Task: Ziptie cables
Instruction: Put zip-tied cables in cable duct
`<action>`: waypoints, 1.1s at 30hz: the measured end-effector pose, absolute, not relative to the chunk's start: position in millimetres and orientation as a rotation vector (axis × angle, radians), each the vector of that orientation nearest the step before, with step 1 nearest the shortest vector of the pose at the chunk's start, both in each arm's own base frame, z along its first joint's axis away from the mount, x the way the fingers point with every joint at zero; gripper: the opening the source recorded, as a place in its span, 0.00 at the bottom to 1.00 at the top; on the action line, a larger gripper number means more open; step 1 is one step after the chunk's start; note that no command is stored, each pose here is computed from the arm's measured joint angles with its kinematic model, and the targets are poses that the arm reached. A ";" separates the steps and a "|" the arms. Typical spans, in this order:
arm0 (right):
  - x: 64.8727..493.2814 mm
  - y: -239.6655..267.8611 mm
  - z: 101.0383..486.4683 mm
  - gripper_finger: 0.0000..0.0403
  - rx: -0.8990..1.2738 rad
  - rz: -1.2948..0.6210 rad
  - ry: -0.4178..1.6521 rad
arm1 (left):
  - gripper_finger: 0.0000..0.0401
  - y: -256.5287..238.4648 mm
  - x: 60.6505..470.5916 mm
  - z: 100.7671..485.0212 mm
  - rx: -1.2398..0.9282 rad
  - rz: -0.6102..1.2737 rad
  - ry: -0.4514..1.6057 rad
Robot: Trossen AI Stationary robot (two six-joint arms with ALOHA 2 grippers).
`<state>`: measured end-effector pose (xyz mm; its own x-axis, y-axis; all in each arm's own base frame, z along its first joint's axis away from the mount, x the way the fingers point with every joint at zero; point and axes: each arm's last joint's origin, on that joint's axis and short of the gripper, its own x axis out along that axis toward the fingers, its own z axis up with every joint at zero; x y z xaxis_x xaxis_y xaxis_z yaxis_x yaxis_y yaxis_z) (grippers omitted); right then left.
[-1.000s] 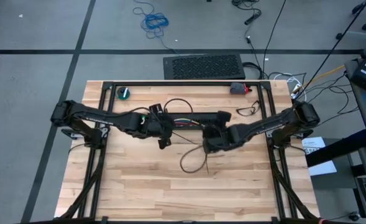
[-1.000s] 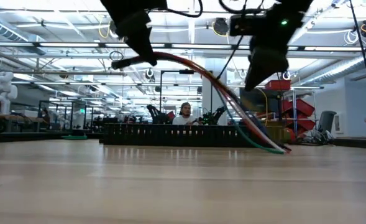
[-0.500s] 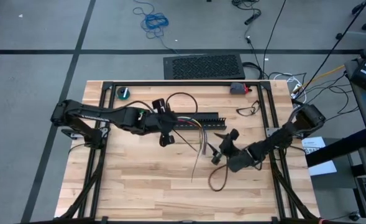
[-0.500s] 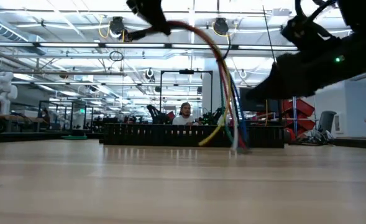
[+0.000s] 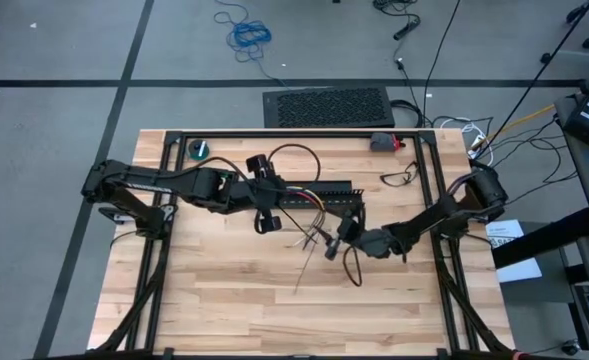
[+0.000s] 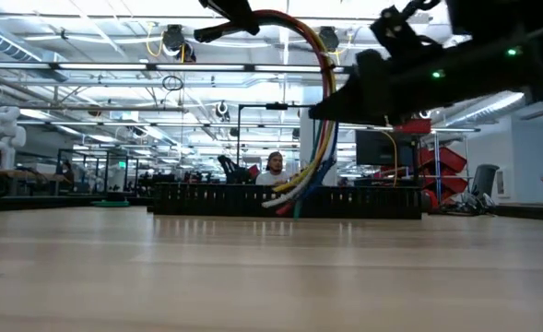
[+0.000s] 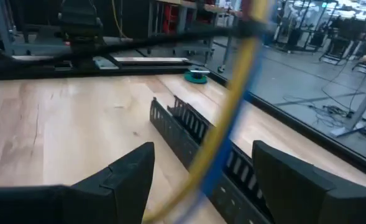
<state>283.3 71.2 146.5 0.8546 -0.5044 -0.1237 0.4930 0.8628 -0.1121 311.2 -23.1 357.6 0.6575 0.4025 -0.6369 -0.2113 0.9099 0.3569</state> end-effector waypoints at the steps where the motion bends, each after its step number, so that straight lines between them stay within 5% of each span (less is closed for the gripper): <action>1: 287.5 70.6 147.5 0.64 -0.079 -0.527 0.148 | 0.06 -23.1 311.2 357.6 0.262 0.352 0.780; 9: 314.1 47.4 135.6 0.51 -0.023 -0.629 0.151 | 0.06 -24.0 311.6 358.0 0.260 0.351 0.773; 17: 307.5 65.3 126.1 0.03 -0.103 -0.706 0.202 | 0.06 -21.7 303.1 351.2 0.279 0.393 0.876; 24: 289.5 81.1 144.5 0.00 -0.246 -0.703 0.310 | 0.06 -17.5 287.5 330.9 0.238 0.472 1.055; 33: 257.3 44.3 183.2 0.00 -0.077 -0.580 0.522 | 0.06 -13.9 290.2 294.3 0.158 0.410 1.104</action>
